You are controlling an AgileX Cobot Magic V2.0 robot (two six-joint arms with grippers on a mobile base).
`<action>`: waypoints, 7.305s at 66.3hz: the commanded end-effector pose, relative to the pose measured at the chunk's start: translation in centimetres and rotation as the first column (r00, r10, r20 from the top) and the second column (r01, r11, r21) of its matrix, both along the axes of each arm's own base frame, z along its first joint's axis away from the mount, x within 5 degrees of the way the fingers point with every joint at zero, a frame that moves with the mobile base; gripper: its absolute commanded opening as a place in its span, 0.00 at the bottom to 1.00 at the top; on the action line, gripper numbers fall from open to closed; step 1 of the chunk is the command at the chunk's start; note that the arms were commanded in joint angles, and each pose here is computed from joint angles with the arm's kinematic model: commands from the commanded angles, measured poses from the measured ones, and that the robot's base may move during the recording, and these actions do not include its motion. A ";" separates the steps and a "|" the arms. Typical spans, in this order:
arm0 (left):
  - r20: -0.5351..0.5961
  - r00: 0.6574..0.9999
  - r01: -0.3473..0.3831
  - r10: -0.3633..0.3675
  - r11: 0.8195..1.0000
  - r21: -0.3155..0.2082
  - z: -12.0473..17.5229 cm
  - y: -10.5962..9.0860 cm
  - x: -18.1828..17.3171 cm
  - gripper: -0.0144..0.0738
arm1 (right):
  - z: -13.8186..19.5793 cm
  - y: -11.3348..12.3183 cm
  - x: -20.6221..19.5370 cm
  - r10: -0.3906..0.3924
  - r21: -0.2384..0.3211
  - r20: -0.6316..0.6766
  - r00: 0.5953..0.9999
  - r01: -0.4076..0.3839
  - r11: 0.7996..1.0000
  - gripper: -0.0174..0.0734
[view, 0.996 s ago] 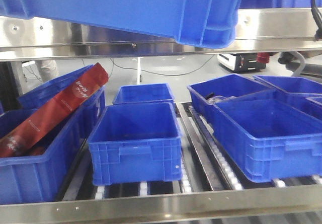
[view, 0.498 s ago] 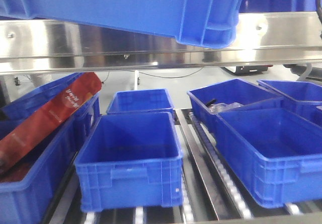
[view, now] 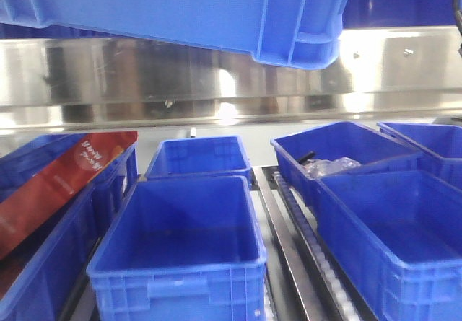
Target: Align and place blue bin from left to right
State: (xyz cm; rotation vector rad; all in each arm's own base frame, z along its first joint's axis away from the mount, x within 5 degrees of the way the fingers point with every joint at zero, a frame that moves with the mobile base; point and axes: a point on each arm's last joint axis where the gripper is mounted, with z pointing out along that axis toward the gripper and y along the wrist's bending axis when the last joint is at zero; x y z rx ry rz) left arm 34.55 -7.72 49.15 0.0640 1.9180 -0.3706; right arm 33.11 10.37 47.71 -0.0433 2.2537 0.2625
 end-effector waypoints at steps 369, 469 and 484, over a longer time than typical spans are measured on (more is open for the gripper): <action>0.340 0.928 -0.186 0.152 0.980 0.071 -19.5 6.9 -26.9 0.04 | -19.6 -8.9 -25.7 0.095 -0.144 0.637 0.765 -0.003 0.990 0.12; 0.414 0.865 -0.349 0.282 0.932 0.094 -28.1 8.1 -28.9 0.04 | -19.6 -8.9 -25.7 0.095 -0.144 0.637 0.765 -0.003 0.990 0.12; 0.414 0.865 -0.349 0.282 0.932 0.094 -28.1 8.1 -28.9 0.04 | -19.6 -8.9 -25.7 0.095 -0.144 0.637 0.765 -0.003 0.990 0.12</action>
